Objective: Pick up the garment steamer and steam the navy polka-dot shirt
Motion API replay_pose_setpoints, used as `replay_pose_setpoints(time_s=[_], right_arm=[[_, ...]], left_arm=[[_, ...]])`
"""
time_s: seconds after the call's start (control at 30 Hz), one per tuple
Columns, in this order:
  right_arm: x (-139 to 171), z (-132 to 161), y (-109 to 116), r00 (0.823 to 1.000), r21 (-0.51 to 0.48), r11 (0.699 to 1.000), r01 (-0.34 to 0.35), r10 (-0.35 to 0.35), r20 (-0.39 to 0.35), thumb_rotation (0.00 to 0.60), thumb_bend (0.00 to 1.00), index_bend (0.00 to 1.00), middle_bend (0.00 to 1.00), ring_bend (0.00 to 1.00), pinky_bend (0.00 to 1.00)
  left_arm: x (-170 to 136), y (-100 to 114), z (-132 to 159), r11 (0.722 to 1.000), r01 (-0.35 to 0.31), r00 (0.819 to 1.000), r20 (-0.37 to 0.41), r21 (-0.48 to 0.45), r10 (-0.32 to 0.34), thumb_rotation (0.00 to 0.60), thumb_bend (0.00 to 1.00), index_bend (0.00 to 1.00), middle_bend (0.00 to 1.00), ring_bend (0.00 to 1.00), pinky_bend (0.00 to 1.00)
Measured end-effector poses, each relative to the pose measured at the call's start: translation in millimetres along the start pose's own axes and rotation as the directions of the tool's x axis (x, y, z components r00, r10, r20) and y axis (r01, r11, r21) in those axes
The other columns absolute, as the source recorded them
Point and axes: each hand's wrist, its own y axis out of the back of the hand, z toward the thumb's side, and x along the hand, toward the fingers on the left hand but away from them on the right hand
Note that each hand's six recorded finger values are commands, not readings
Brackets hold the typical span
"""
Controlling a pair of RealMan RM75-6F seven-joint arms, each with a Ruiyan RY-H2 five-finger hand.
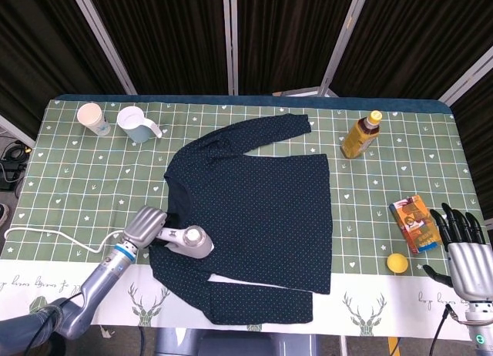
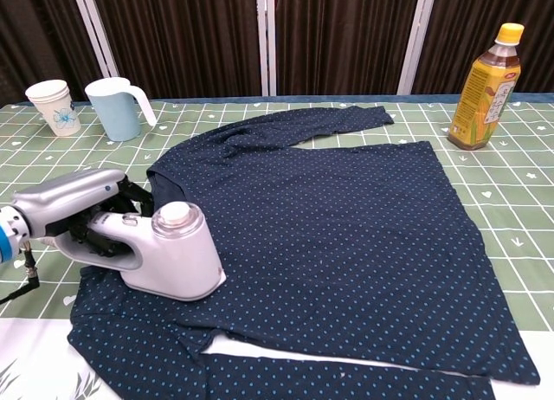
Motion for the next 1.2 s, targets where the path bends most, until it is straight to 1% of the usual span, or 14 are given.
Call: replay_pose_setpoints(time_s=[0.2,0.33,0.57,0.7,0.8,1.0,1.03,1.1,1.13,1.17,1.2], right_arm=[[0,0,0,1.000,0.001,1.000,-0.001,0.001,0.000,0.600,0.00,0.00,0.00,0.00,0.00],[0,0,-1,1.000,0.001,1.000,-0.003,0.003,0.000,0.600,0.00,0.00,0.00,0.00,0.00],[0,1,-1,1.000,0.002,1.000,-0.003,0.003,-0.001,0.600,0.00,0.00,0.00,0.00,0.00],[0,1,-1,1.000,0.002,1.000,-0.004,0.004,-0.002,0.600,0.00,0.00,0.00,0.00,0.00],[0,1,-1,1.000,0.002,1.000,-0.004,0.004,-0.001,0.600,0.00,0.00,0.00,0.00,0.00],[0,2,-2,1.000,0.005,1.000,-0.006,0.006,-0.004,0.600,0.00,0.00,0.00,0.00,0.00],[0,2,-2,1.000,0.007,1.000,-0.007,0.007,-0.004,0.600,0.00,0.00,0.00,0.00,0.00],[0,2,-3,1.000,0.007,1.000,-0.009,0.009,-0.004,0.600,0.00,0.00,0.00,0.00,0.00],[0,2,-3,1.000,0.008,1.000,-0.010,0.010,-0.003,0.600,0.00,0.00,0.00,0.00,0.00],[0,3,-3,1.000,0.008,1.000,-0.010,0.010,-0.004,0.600,0.00,0.00,0.00,0.00,0.00],[0,3,-3,1.000,0.010,1.000,-0.010,0.010,-0.004,0.600,0.00,0.00,0.00,0.00,0.00]], left_arm=[[-1,17,-7,0.999,-0.044,0.999,-0.008,-0.029,0.044,0.600,0.63,0.97,0.83,0.75,0.98],[0,35,-12,0.995,-0.088,0.996,-0.019,-0.050,0.087,0.600,0.63,0.97,0.83,0.75,0.98],[-1,56,-24,0.989,-0.132,0.990,-0.048,-0.072,0.129,0.600,0.63,0.97,0.83,0.75,0.98],[-2,62,-34,0.987,-0.143,0.988,-0.072,-0.068,0.138,0.600,0.63,0.97,0.83,0.75,0.99],[-3,63,-46,0.988,-0.143,0.985,-0.102,-0.050,0.137,0.600,0.63,0.97,0.83,0.75,0.98],[-8,61,-80,0.990,-0.137,0.975,-0.182,-0.029,0.129,0.600,0.61,0.97,0.83,0.75,0.98],[-9,60,-86,0.990,-0.136,0.972,-0.198,-0.028,0.128,0.600,0.59,0.95,0.83,0.75,0.97],[-10,58,-95,0.990,-0.135,0.967,-0.220,-0.029,0.125,0.600,0.44,0.89,0.78,0.71,0.91],[-11,57,-101,0.991,-0.132,0.965,-0.234,-0.032,0.121,0.600,0.27,0.79,0.71,0.64,0.83],[-11,56,-104,0.991,-0.130,0.963,-0.243,-0.035,0.117,0.600,0.16,0.71,0.64,0.58,0.76],[-12,54,-107,0.991,-0.126,0.961,-0.251,-0.039,0.112,0.600,0.05,0.58,0.52,0.48,0.64]])
